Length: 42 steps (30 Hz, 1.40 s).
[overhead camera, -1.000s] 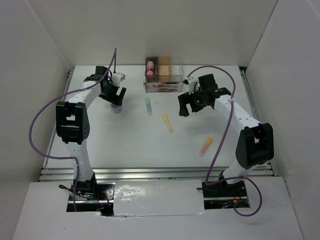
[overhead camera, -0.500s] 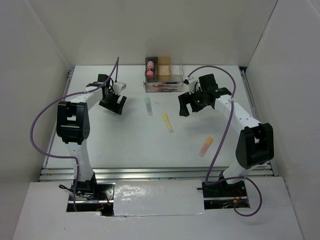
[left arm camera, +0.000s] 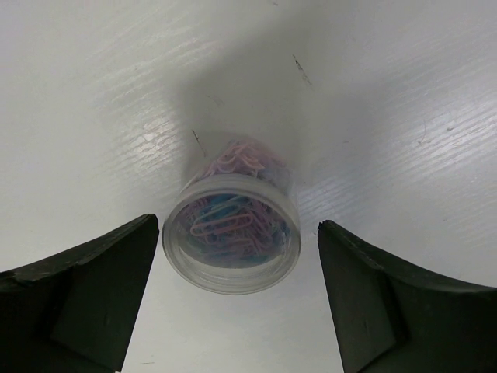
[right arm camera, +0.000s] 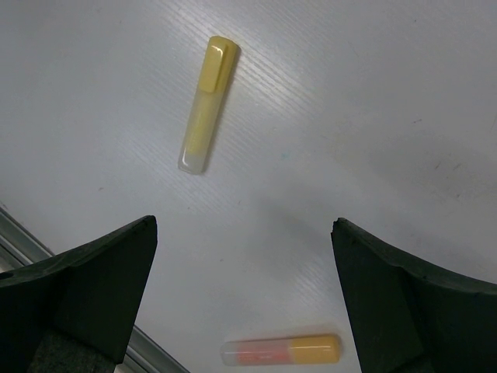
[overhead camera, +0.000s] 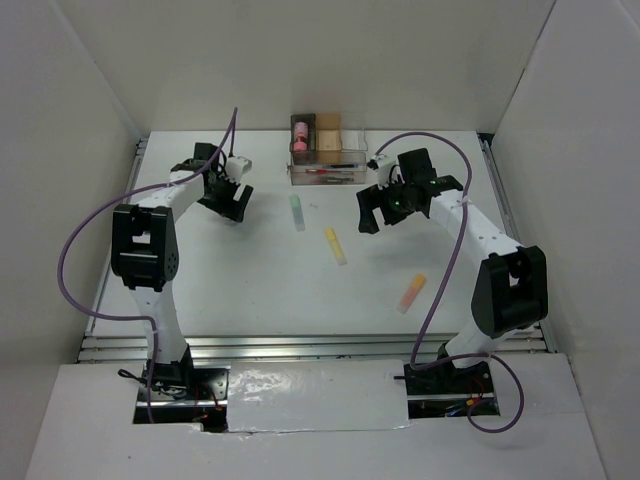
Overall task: Sort the stationery into containers
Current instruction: Pick up the stationery from the center of the board, then place the stationery in the storage box.
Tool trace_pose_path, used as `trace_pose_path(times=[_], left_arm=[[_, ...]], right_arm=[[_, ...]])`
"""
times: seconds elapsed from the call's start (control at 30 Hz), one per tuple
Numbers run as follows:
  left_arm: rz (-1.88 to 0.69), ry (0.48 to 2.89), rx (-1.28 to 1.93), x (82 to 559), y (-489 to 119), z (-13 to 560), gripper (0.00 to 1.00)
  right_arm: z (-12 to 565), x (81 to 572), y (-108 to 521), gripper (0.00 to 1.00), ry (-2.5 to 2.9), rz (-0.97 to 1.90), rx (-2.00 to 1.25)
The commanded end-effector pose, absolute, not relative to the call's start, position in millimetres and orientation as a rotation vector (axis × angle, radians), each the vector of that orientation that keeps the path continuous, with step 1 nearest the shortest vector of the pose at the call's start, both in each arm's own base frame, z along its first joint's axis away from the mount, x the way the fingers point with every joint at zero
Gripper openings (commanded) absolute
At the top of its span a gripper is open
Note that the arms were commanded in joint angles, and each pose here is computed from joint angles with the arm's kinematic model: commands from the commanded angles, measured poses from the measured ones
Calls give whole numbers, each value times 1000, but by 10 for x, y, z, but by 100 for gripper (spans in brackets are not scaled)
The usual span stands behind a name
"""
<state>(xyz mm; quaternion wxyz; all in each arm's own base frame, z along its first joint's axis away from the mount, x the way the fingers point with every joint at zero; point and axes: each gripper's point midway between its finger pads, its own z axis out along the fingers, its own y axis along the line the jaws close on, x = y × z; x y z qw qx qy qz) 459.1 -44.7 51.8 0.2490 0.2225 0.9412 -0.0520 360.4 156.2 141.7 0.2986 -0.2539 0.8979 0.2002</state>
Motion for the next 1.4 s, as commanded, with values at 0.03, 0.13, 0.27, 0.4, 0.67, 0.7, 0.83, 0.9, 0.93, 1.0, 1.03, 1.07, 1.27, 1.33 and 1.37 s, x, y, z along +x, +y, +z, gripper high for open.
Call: trace_pose_path(times=[0.03, 0.13, 0.27, 0.4, 0.67, 0.7, 0.83, 0.9, 0.93, 1.0, 1.03, 1.07, 1.27, 1.33, 1.37], left_arm=[[-110, 2466, 613, 4744, -484, 864, 95], [-116, 2463, 616, 4745, -499, 862, 94], [-111, 2452, 620, 4747, -503, 879, 91], [-105, 2446, 624, 4761, -505, 903, 85], [-115, 2392, 631, 4872, -564, 1107, 61], [-123, 2392, 637, 4866, -587, 1107, 59], [-183, 2287, 654, 5005, -795, 1443, 48], [-188, 2198, 666, 5138, -908, 1707, 42], [-197, 2160, 678, 5174, -1025, 1824, 41], [-194, 2051, 680, 5330, -1161, 2124, 37], [-208, 2004, 693, 5371, -1293, 2220, 36], [-214, 1956, 691, 5433, -1368, 2309, 33], [-257, 1602, 665, 5843, -1913, 2838, 30], [-276, 1526, 630, 6012, -2086, 2872, 30], [-284, 1500, 610, 6073, -2131, 2900, 30]], right_arm=[[1461, 3602, 1553, 99, 2370, 543, -673], [1462, 3598, 1561, 99, 2370, 546, -674], [1447, 3598, 1554, 99, 2372, 544, -675], [1451, 3602, 1560, 99, 2368, 548, -676], [1440, 3597, 1566, 98, 2364, 553, -680], [1434, 3594, 1564, 98, 2365, 552, -682], [1421, 3582, 1561, 97, 2368, 556, -679], [1403, 3579, 1550, 97, 2370, 556, -679], [1402, 3582, 1548, 97, 2369, 558, -676], [1393, 3587, 1533, 97, 2370, 562, -669], [1396, 3601, 1531, 97, 2365, 561, -664], [1384, 3601, 1528, 97, 2367, 563, -660], [1402, 3646, 1485, 97, 2365, 587, -613], [1415, 3641, 1490, 97, 2365, 604, -601], [1440, 3641, 1483, 97, 2359, 606, -597]])
